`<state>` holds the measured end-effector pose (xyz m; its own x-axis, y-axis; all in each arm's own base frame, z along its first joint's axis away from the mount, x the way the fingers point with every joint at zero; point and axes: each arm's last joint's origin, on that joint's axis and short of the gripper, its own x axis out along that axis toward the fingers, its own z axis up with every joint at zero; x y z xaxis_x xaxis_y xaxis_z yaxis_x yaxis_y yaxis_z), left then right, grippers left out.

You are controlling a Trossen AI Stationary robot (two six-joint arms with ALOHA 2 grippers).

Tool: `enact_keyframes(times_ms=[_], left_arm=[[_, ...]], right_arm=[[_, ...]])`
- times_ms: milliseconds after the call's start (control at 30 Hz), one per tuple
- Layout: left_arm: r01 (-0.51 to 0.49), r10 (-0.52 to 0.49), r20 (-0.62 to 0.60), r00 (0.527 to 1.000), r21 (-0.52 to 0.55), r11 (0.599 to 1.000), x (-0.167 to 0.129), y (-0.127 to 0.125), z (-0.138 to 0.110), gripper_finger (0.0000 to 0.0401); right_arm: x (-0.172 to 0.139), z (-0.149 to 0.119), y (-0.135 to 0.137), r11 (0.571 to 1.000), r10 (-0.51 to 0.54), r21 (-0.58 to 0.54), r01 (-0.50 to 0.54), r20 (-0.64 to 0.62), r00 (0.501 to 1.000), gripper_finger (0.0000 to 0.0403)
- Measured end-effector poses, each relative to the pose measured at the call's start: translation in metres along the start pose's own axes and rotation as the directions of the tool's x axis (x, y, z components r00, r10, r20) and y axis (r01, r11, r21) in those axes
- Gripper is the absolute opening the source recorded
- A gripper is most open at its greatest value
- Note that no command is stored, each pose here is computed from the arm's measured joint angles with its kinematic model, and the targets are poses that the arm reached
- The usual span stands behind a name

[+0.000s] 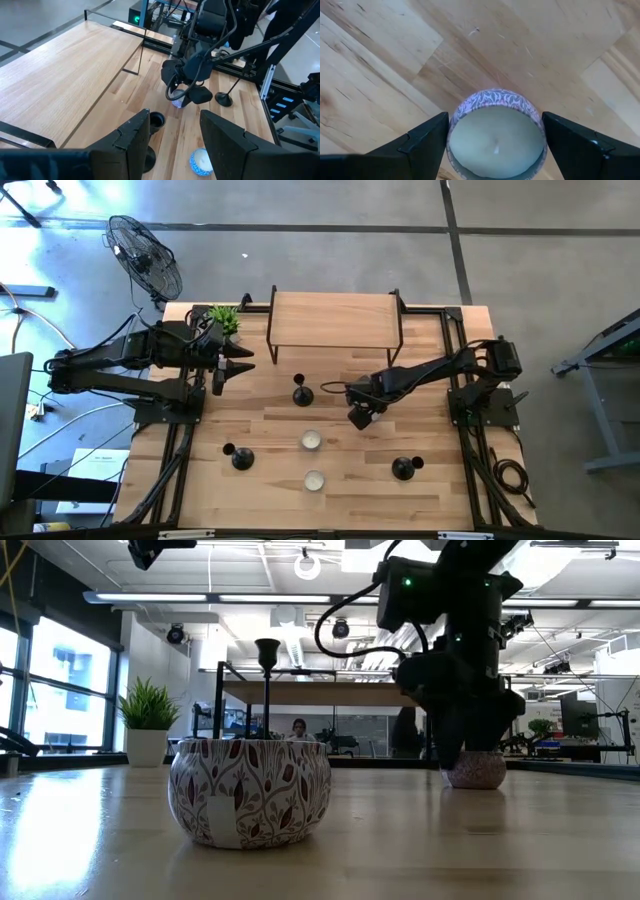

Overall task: Pick & Place candle stick holders
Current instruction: Put the top red patterned scented candle on the shelf

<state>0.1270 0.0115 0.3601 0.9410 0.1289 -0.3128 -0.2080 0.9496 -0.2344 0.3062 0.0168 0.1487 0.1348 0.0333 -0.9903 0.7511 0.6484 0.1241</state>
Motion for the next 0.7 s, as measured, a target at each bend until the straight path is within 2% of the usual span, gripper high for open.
enact_keyframes(times_ms=[700], left_arm=[[0.0,0.0,0.0,1.0,0.0,1.0,-0.0001,0.0,0.0,0.0173]], right_arm=[[0.0011,-0.0024,-0.0013,1.0,0.004,0.0,-0.004,-0.041,0.999,0.0307]])
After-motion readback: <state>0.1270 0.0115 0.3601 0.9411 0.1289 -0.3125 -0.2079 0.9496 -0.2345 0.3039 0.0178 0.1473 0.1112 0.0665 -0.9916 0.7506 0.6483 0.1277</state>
